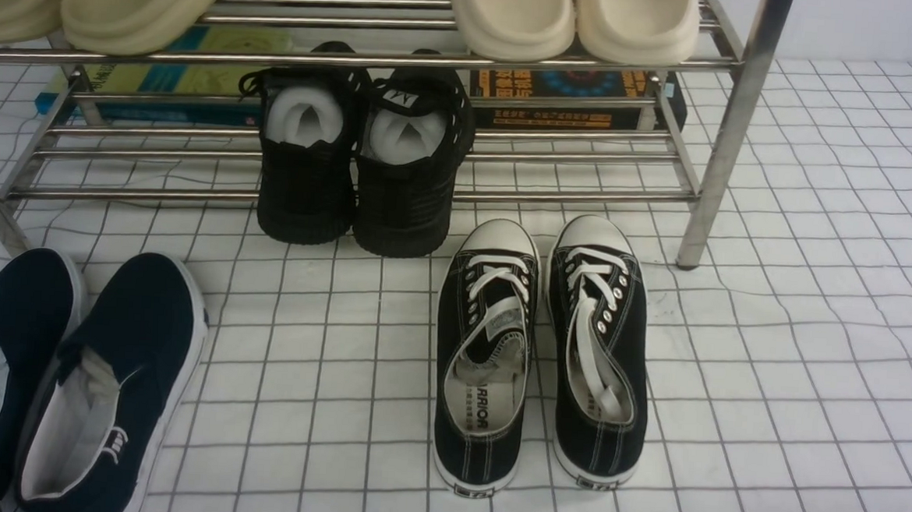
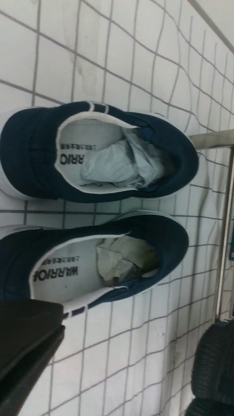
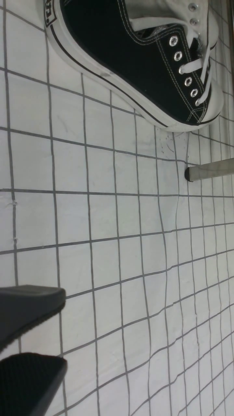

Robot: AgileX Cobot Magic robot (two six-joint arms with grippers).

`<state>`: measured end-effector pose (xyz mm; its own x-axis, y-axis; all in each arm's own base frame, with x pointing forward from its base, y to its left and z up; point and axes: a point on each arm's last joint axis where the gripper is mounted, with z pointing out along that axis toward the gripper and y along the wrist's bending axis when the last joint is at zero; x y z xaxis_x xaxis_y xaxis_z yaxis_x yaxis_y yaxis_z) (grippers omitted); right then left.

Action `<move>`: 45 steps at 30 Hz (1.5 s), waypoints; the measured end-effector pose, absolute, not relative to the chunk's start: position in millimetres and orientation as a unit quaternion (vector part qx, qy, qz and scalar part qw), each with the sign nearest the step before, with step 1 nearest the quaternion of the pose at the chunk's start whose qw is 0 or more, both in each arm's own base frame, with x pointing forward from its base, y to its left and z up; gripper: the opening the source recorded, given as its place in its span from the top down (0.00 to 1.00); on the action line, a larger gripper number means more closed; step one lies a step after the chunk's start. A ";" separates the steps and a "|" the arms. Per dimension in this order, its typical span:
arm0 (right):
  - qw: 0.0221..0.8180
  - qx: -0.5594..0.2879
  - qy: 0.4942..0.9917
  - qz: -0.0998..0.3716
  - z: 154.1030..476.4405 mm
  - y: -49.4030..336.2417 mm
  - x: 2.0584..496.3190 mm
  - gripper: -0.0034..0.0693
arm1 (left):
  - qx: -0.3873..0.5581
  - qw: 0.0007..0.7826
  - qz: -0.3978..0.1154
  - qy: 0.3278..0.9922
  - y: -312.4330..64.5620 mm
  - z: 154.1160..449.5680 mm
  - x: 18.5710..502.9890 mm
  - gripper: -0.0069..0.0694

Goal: Take the shoes off the shelf with your hand from the white checkered tablecloth.

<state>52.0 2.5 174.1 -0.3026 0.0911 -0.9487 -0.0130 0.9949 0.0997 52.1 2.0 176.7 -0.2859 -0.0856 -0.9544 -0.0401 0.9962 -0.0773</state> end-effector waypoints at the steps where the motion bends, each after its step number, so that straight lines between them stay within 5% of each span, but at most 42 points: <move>1: 0.590 0.024 0.806 0.044 174.1 2.5 52.0 0.62 | -0.040 0.591 -0.019 0.806 2.0 172.3 52.2 0.87; 45: 0.590 0.024 0.806 0.044 174.1 2.5 52.0 0.62 | -0.038 0.591 -0.016 0.805 2.4 171.9 52.2 0.82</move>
